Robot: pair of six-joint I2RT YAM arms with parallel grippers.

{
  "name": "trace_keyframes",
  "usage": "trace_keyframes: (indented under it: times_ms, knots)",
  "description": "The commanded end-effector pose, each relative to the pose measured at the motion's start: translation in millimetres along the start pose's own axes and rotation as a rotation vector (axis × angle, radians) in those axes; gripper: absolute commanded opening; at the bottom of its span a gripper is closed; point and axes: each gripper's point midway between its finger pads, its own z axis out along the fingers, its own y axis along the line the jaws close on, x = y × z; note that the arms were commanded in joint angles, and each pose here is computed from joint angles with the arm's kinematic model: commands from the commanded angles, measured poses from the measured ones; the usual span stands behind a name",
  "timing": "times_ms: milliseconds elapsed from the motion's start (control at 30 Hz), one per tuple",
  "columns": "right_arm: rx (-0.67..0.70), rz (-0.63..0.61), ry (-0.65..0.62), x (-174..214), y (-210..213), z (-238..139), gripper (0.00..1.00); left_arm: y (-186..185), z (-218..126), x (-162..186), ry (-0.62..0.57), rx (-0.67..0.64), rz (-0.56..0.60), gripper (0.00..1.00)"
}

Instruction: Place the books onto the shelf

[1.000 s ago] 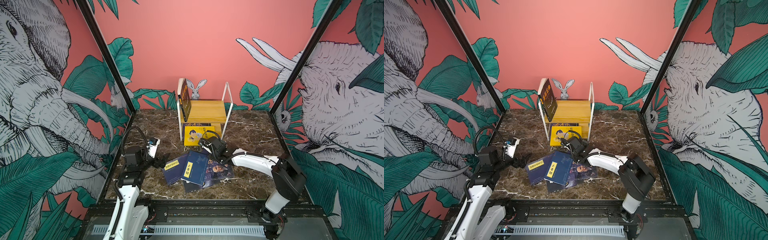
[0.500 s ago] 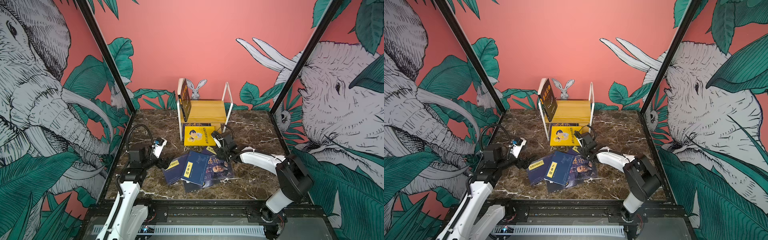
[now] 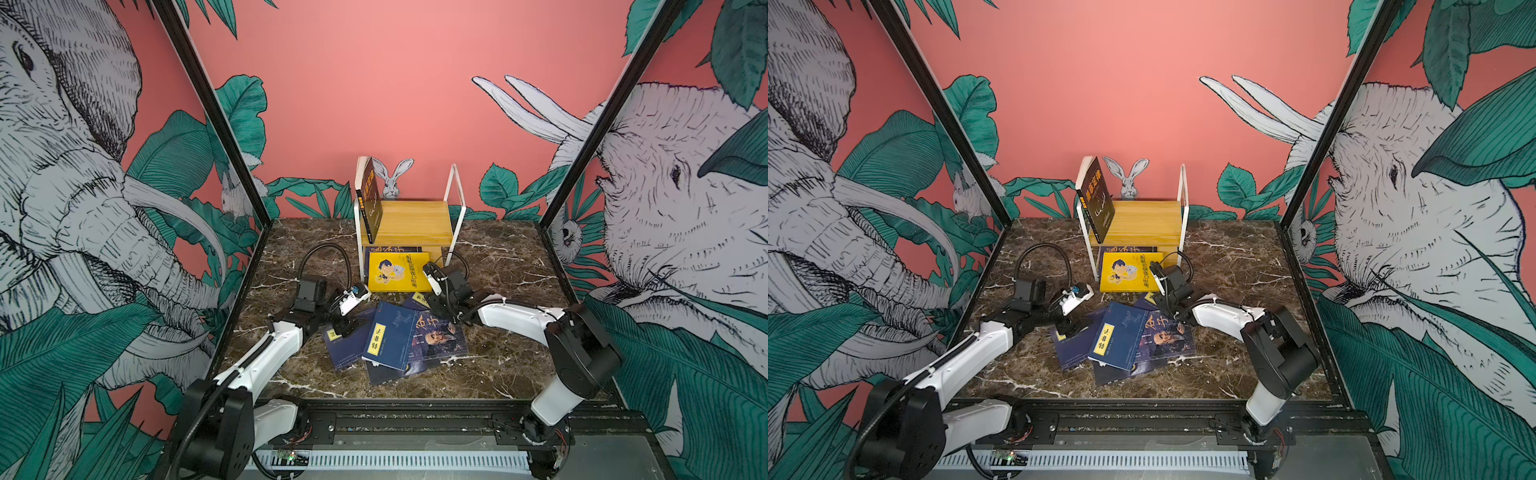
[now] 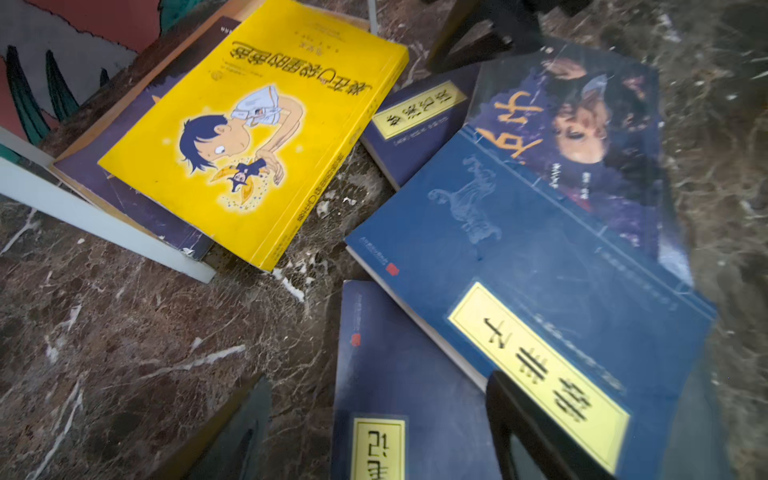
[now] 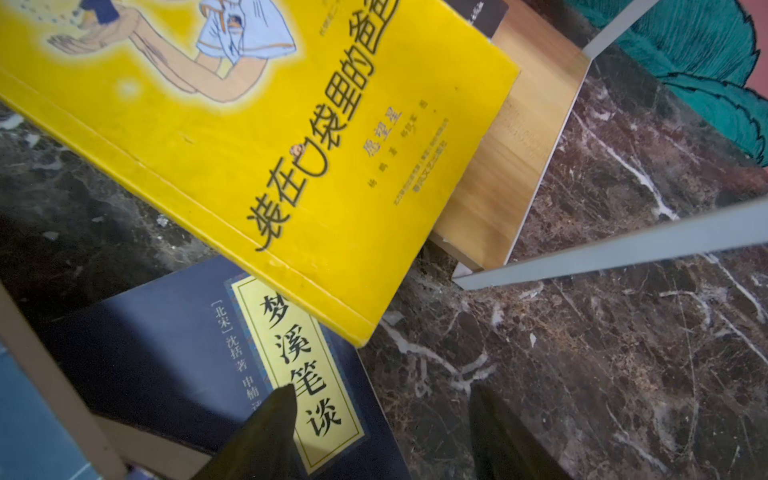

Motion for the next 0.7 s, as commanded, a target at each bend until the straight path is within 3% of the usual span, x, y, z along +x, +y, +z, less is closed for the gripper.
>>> trace_keyframes:
  times_ms: [0,167,467,667]
  knots:
    - [0.002,0.041,-0.029,-5.1,-2.0,0.7,0.66,35.8,7.5,-21.7,-0.047,-0.119,0.148,0.77]
    - [0.005,0.049,-0.02,-6.3,-2.0,5.0,0.64,61.8,19.2,-24.9,-0.044,-0.206,0.196,0.75]
    - [0.016,0.057,-0.01,-9.3,-1.4,16.1,0.62,62.0,57.8,-27.6,-0.03,-0.244,0.356,0.75]
    - [0.029,0.063,-0.029,-11.9,-3.6,16.1,0.61,76.8,72.2,-25.3,0.012,-0.306,0.337,0.75]
